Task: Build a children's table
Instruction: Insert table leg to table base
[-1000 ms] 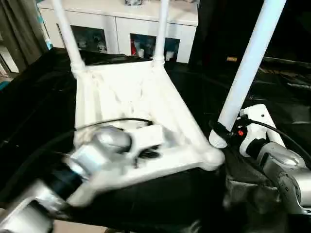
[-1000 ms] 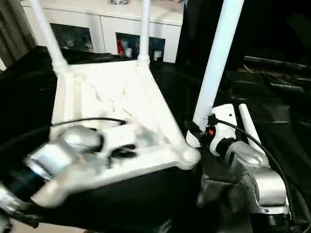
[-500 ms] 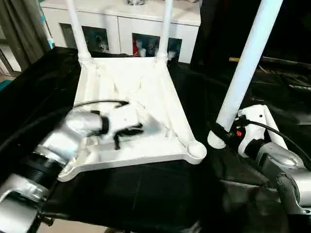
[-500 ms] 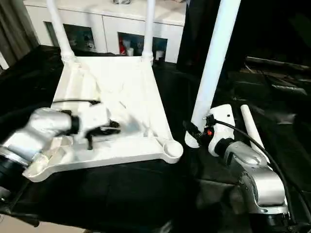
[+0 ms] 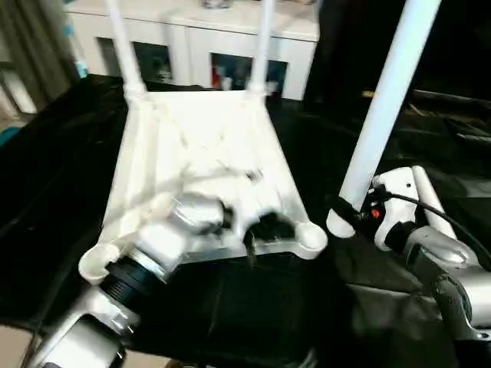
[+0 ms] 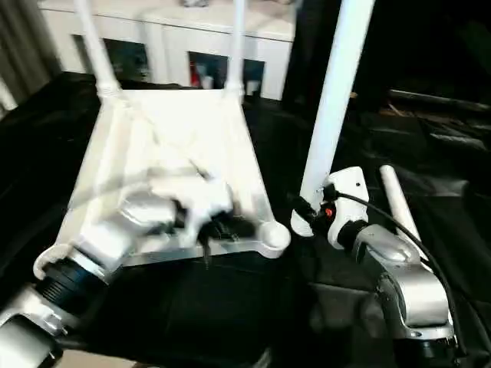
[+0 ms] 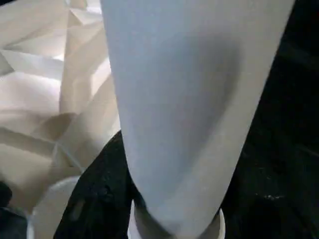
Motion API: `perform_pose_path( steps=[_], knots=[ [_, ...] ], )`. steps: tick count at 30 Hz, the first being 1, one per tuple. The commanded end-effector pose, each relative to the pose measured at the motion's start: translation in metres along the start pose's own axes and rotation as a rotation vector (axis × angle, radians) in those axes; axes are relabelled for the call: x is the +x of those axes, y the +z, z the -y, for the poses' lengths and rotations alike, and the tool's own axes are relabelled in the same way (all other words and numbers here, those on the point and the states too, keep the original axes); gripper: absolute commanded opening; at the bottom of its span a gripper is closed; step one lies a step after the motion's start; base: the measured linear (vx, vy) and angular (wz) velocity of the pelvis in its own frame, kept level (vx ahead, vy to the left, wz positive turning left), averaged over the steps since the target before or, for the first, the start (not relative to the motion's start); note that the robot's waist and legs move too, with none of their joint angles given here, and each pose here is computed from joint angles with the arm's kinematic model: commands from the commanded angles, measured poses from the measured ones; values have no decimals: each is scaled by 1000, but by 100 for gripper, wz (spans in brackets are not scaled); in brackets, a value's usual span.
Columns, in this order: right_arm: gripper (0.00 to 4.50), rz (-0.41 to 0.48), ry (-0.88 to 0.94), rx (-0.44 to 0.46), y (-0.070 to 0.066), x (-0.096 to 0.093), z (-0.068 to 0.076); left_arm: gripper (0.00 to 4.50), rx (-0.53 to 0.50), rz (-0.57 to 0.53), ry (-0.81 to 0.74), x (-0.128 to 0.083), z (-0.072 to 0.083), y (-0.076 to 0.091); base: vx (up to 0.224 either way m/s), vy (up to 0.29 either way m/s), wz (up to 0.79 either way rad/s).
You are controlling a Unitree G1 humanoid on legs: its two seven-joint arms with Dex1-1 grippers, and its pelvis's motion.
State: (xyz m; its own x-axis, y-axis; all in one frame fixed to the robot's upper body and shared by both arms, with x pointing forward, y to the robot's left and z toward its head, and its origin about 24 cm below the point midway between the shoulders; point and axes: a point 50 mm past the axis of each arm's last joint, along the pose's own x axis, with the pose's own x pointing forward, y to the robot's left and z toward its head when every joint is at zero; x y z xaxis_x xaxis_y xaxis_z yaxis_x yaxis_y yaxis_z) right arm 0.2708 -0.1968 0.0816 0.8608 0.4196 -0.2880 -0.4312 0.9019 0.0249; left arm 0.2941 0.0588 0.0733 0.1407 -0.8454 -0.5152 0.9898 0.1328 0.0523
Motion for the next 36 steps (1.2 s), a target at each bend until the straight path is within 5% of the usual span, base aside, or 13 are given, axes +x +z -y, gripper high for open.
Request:
perform_pose_path(
  steps=[1, 4, 12, 30, 36],
  knots=[
    [191, 20, -3, -29, 8, -4, 0, 127, 0, -42, 4, 0, 1, -4, 0, 0, 0],
    [191, 15, -3, -32, 6, -5, 0, 159, 29, -98, 41, -4, -1, -9, 0, 0, 0],
    [191, 8, 12, -33, 4, -4, -2, 162, 13, -161, 65, -13, -2, -18, 0, 0, 0],
    [191, 6, 32, -38, 6, 0, -4, 2, -28, -100, 48, -25, 0, -18, 0, 0, 0],
    [191, 9, 36, -38, 6, 1, -4, 0, -12, -140, 43, -25, 1, -24, 0, 0, 0]
  ],
)
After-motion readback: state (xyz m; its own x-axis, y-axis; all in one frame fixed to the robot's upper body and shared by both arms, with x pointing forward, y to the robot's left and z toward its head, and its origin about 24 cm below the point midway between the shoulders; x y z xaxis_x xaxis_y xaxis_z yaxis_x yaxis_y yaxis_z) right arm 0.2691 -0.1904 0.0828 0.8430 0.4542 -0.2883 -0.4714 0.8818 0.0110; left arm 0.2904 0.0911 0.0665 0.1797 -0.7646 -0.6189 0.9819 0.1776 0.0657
